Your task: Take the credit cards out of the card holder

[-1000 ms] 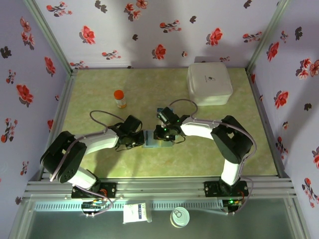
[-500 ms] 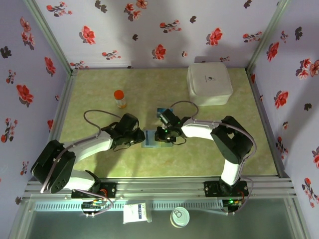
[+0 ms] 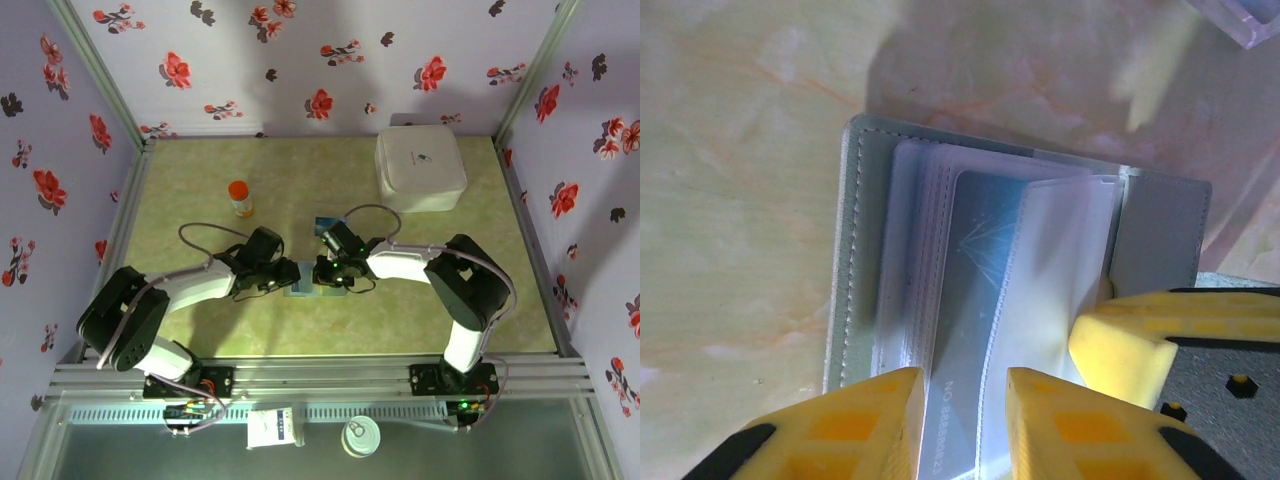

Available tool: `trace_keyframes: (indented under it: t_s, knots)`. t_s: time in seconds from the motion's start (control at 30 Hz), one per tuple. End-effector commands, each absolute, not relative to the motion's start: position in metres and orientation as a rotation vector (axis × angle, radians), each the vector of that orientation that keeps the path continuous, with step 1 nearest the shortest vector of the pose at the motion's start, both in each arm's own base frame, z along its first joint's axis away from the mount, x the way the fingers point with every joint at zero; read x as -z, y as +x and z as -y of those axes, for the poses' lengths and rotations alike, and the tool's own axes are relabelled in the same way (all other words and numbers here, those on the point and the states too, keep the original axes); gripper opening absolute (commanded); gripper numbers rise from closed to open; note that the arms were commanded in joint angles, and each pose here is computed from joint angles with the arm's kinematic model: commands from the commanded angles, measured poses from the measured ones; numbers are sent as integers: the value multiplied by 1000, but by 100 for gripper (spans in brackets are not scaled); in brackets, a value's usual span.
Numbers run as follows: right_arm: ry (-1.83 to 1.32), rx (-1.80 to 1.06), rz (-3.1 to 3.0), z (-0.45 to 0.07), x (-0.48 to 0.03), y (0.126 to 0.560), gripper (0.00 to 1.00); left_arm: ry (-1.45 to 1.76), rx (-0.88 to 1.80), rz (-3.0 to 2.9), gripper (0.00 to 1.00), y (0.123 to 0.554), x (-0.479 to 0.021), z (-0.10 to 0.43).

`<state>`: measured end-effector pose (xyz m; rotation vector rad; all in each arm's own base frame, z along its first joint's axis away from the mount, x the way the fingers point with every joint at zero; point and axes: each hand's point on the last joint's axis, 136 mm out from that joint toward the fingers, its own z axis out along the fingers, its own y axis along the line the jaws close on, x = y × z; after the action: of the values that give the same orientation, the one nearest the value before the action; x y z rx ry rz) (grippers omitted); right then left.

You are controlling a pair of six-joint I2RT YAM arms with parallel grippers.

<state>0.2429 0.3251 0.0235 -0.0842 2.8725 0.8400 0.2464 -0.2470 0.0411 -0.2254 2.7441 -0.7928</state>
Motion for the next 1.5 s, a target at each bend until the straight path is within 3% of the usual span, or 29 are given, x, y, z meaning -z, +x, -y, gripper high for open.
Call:
trace_keyframes:
  t_s: [0.0, 0.4, 0.7, 1.27, 1.47]
  knots:
    - [-49, -853, -2871, -320, -26, 242, 12, -243, 856, -2715, 28, 258, -51, 258]
    - [-24, -900, -2865, -318, -24, 243, 8, -255, 887, -2730, 28, 262, -46, 267]
    - [-16, -928, -2863, -318, -24, 241, 11, -258, 947, -2731, 25, 265, -42, 278]
    - [-44, -875, -2765, -290, -71, 247, 14, -242, 985, -2697, 26, 268, -68, 293]
    - [-18, -854, -2722, -268, -85, 246, 16, -202, 974, -2733, 36, 268, -66, 312]
